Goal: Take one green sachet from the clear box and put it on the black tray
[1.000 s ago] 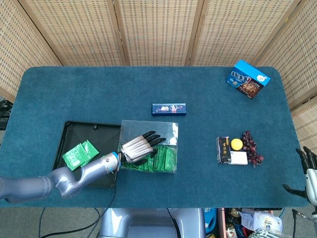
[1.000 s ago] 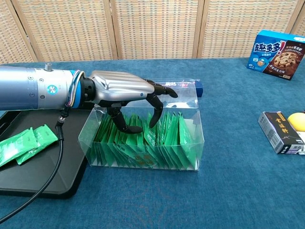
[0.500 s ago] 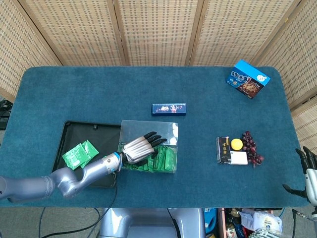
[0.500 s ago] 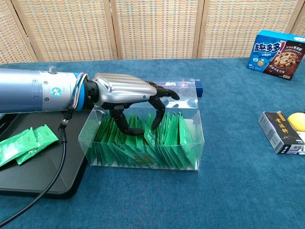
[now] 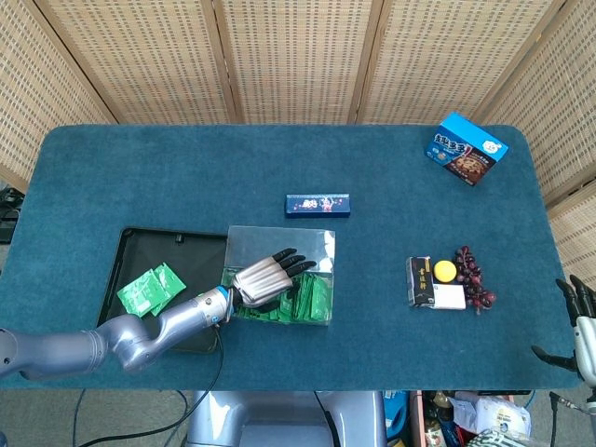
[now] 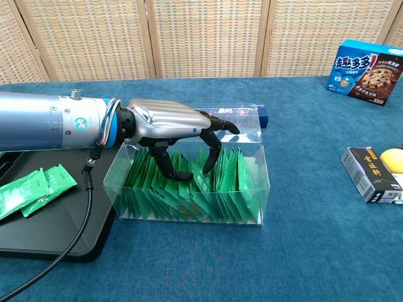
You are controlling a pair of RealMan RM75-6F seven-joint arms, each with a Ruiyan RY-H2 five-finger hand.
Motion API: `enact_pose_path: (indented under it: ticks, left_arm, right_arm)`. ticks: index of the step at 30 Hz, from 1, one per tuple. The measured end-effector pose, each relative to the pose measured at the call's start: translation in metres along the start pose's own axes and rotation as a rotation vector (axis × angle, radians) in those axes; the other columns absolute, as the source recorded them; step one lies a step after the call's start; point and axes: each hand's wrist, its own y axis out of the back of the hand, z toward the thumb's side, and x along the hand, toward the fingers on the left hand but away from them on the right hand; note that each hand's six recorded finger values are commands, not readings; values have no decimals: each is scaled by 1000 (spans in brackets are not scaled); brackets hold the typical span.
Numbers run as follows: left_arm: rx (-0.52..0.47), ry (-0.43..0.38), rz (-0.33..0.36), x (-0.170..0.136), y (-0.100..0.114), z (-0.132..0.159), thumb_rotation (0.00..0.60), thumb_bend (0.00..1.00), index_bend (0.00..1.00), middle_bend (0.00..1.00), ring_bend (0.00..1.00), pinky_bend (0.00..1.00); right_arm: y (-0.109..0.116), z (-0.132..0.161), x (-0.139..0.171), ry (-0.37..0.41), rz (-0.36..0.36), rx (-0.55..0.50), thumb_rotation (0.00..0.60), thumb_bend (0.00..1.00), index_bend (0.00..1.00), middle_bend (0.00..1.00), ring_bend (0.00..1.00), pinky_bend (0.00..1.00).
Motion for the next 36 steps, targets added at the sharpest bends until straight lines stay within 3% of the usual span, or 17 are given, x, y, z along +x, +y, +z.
enact_pose_path:
  ticks: [12, 24, 36]
  left_arm:
    - [-2, 0, 2, 2, 0, 1, 600, 418, 546, 0, 0, 0]
    - [-8, 0, 0, 3, 0, 2, 600, 525, 548, 0, 0, 0]
    - [-9, 0, 11, 2, 3, 1, 600, 528, 574, 0, 0, 0]
  right_arm:
    - [-1, 0, 0, 0, 3, 1, 600, 0, 0, 0, 0, 0]
    - [-1, 0, -1, -2, 6, 2, 600, 0, 0, 0, 0, 0]
    - [-1, 0, -1, -1, 8, 1, 600, 0, 0, 0, 0, 0]
